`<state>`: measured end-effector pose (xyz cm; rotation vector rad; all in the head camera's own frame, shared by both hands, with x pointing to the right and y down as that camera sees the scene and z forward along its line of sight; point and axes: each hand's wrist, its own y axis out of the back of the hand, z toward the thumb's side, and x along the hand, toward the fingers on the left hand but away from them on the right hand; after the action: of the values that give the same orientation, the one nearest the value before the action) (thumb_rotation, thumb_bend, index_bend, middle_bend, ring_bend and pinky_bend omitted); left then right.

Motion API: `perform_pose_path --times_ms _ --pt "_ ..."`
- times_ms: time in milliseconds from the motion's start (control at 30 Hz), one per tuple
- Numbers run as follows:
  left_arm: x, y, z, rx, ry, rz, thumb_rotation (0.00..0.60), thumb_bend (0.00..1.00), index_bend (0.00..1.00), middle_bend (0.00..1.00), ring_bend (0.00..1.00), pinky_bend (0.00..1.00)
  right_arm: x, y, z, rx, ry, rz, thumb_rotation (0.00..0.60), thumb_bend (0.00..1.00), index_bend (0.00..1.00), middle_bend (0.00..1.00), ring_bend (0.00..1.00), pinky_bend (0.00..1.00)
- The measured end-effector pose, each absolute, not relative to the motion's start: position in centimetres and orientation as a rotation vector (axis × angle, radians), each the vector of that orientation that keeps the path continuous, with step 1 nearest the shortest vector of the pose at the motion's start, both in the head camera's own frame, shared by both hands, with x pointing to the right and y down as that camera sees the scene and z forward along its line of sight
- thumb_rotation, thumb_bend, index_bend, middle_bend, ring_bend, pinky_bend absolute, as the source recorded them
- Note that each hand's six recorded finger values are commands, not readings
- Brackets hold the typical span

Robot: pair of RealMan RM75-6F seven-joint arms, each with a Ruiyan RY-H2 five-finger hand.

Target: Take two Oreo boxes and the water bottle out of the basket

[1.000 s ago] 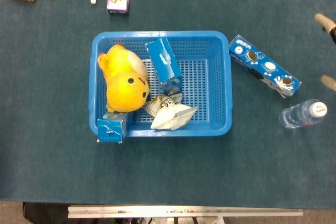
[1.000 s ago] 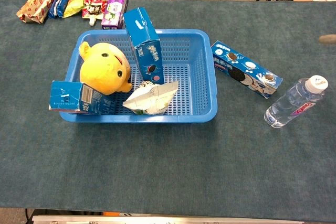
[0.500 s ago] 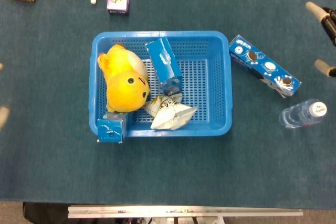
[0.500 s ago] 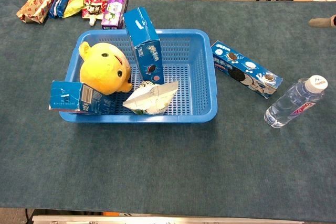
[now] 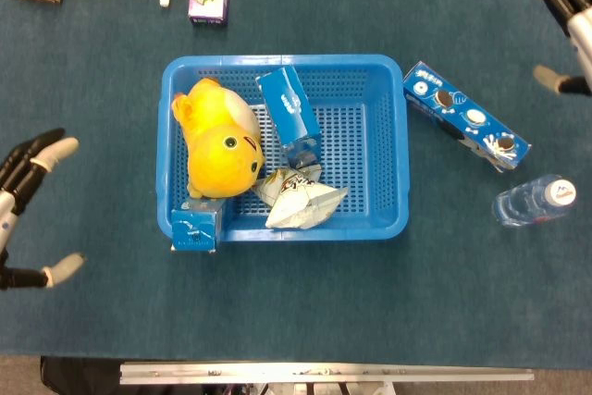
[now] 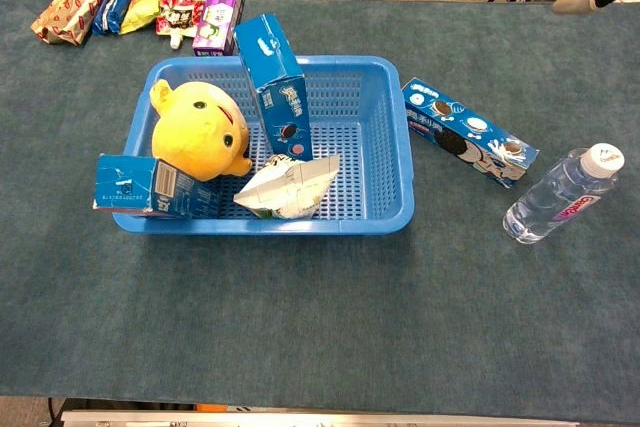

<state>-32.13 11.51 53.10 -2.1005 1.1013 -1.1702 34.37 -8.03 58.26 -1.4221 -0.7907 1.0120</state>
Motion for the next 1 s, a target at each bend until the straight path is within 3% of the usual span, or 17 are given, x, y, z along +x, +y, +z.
perform_pose_path --times_ms 467,1000 --pt "-29.1 12.5 53.1 -2.206 1.042 -1.077 0.600 0.18 0.02 0.00 0.00 0.21 32.6 -11.4 59.4 -1.422 -0.802 1.004 0.600 0.00 0.13 0.27 0.29 0.40" --pt "-25.4 12.0 56.8 -2.184 0.935 -1.086 0.600 0.18 0.02 0.00 0.00 0.21 35.4 -12.9 59.0 -1.398 -0.867 1.061 0.600 0.00 0.13 0.27 0.29 0.40"
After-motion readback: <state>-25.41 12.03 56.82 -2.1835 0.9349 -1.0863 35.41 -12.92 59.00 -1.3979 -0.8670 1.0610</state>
